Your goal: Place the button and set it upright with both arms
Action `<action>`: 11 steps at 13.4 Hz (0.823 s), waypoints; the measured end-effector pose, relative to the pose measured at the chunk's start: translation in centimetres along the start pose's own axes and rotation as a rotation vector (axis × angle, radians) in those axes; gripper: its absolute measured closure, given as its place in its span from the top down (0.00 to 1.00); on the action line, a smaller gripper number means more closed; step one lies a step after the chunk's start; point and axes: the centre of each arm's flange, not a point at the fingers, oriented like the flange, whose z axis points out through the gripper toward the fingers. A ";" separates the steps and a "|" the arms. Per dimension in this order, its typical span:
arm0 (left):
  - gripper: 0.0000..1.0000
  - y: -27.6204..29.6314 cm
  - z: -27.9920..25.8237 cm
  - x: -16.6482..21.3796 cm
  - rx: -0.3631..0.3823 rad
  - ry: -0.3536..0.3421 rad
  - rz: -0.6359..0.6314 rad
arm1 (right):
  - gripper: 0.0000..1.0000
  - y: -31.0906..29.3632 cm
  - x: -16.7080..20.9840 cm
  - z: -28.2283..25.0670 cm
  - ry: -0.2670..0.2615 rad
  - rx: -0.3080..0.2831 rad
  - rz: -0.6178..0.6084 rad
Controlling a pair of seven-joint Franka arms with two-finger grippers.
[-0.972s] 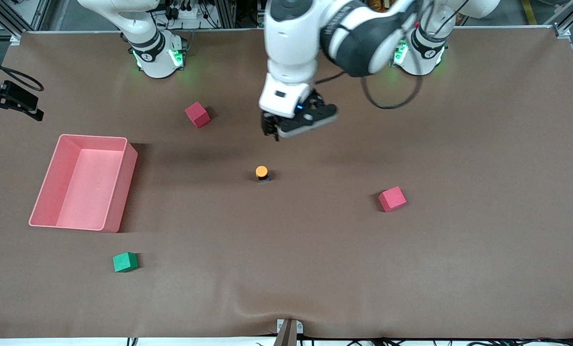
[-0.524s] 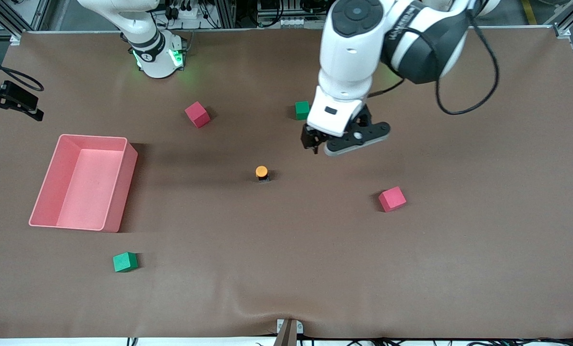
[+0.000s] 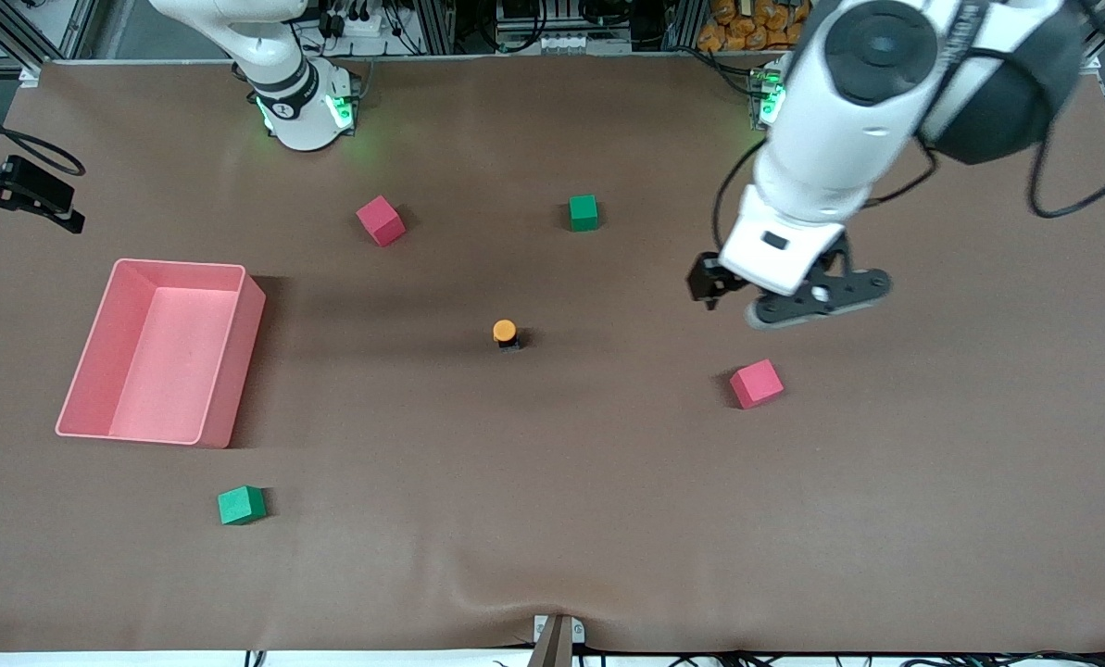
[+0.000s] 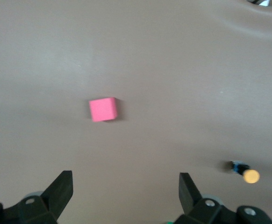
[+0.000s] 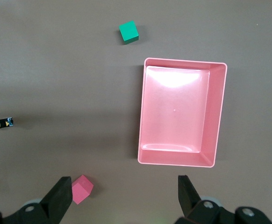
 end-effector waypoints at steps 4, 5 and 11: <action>1.00 -6.2 -2.4 2.3 0.003 0.010 0.047 | 1.00 0.0 0.0 0.0 0.000 0.000 -0.001; 1.00 -7.0 -2.8 2.5 0.004 0.013 0.045 | 1.00 0.0 0.0 0.0 0.000 0.000 -0.001; 1.00 -10.2 -2.9 3.3 0.023 -0.010 0.000 | 1.00 0.0 0.0 0.0 0.000 0.000 -0.001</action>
